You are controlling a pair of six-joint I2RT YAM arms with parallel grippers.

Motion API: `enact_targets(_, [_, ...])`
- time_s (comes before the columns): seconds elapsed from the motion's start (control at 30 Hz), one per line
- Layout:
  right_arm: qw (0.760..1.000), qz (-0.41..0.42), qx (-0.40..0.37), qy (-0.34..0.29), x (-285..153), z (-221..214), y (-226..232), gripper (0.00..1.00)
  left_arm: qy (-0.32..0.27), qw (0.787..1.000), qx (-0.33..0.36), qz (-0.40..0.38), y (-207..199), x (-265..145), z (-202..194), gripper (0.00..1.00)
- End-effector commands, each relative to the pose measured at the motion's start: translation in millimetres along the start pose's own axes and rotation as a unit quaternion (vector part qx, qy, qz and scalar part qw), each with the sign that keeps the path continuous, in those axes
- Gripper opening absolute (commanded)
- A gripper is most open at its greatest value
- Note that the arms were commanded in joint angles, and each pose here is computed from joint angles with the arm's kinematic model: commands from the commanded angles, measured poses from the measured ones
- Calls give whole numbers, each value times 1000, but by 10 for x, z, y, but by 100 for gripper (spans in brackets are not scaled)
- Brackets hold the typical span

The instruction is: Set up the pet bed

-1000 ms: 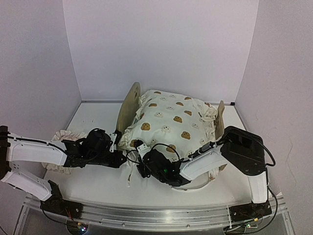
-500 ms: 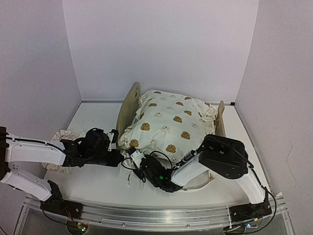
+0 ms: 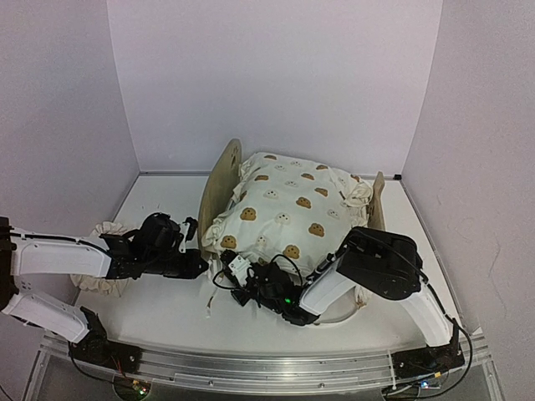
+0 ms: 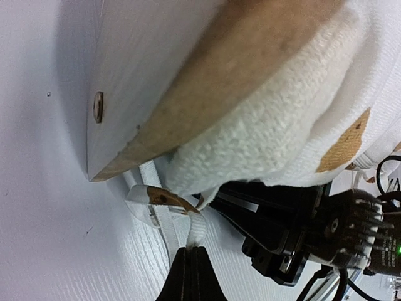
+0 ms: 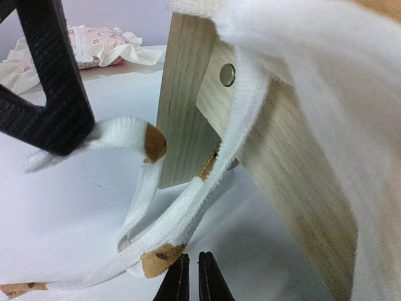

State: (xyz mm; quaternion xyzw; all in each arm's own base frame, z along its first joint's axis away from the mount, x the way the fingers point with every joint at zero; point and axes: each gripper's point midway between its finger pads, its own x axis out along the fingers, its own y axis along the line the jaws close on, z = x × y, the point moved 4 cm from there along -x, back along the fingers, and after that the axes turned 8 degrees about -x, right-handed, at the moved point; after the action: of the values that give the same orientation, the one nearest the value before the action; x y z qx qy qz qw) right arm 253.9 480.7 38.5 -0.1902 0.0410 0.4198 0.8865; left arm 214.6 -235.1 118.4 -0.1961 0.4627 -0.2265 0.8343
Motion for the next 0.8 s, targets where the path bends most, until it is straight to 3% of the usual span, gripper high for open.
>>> enact_targets(0.0, [996, 47, 51, -52, 16, 243, -44, 11, 15, 1000, -5, -26, -49, -15, 37, 0])
enact_targets(0.27, [994, 67, 62, -65, 77, 307, -43, 14, 26, 999, -7, -39, -69, -6, 45, 0])
enact_targets(0.77, [990, 97, 58, -89, 180, 415, 44, 27, 47, 997, -31, -57, 3, 23, 70, 0])
